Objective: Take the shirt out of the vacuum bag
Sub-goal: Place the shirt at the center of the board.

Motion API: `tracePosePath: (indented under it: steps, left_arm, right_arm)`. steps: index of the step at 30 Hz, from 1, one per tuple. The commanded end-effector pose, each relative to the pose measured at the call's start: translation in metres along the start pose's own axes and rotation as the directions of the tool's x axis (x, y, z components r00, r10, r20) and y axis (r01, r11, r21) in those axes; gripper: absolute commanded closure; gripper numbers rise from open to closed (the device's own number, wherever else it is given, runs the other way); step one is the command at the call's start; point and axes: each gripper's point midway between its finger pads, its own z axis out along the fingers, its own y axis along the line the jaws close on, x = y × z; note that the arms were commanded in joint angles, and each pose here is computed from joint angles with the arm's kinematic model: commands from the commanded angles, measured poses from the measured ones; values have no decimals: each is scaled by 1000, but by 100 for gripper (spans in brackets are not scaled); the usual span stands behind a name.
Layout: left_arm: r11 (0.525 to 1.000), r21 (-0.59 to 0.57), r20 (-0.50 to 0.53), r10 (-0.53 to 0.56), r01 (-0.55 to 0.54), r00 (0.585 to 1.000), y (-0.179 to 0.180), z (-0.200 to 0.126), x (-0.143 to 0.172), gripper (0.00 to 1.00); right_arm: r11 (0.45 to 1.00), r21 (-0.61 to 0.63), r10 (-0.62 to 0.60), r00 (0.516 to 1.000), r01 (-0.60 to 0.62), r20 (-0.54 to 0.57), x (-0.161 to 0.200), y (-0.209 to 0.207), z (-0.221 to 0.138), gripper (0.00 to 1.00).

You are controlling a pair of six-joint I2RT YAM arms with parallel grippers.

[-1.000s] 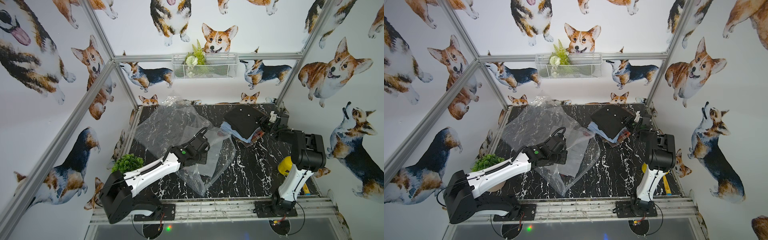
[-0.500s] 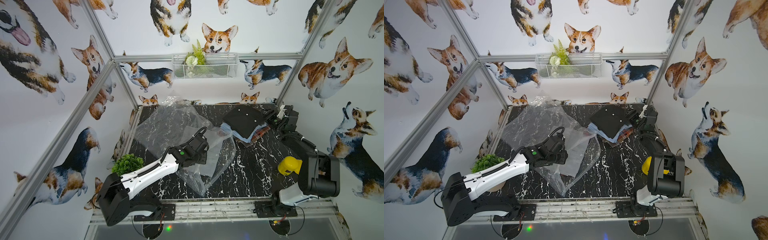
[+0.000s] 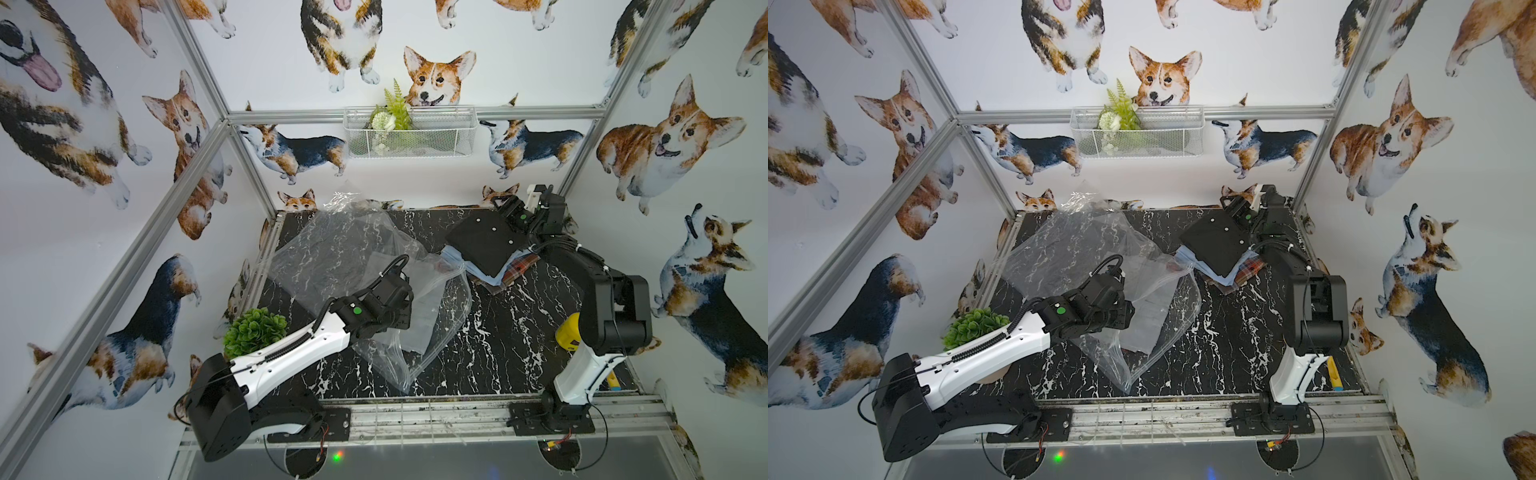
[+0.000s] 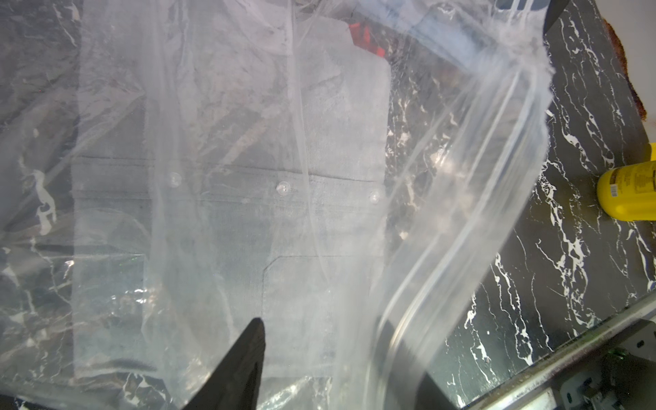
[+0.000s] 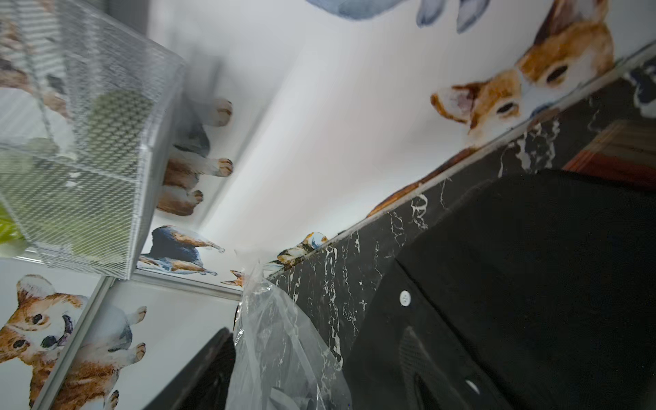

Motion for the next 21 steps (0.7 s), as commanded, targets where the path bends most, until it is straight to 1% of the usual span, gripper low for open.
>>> tracePosePath:
  steps: [1,4,6,10,13,15,17,21]
  left_arm:
    - [1000,-16,12,-14,14,1000,4,-1,-1,47]
    - [1000,-23,6,-11,11,1000,6,0,2,48]
    - [1000,-27,7,-13,13,1000,8,1,3,48]
    - [1000,-22,-1,-18,18,1000,8,4,7,48]
    - [1000,-19,-10,-22,22,1000,9,5,10,49]
    - [1000,-15,-9,-26,26,1000,9,5,11,49]
    - [1000,-11,-5,-27,27,1000,9,3,11,49]
    - [1000,-4,5,-27,27,1000,6,0,7,49]
  right_arm:
    - [997,-66,40,997,-45,-69,12,-8,24,24]
    - [998,-13,63,990,-66,-127,35,-45,42,24]
    - [996,41,82,985,-76,-151,53,-74,46,24]
    - [988,134,106,973,-79,-203,90,-123,46,24]
    - [980,182,113,969,-73,-221,106,-147,40,24]
    - [979,188,117,969,-76,-216,105,-150,36,24]
    - [983,170,108,974,-74,-199,98,-140,31,25]
    - [994,92,67,990,-56,-122,62,-84,11,24]
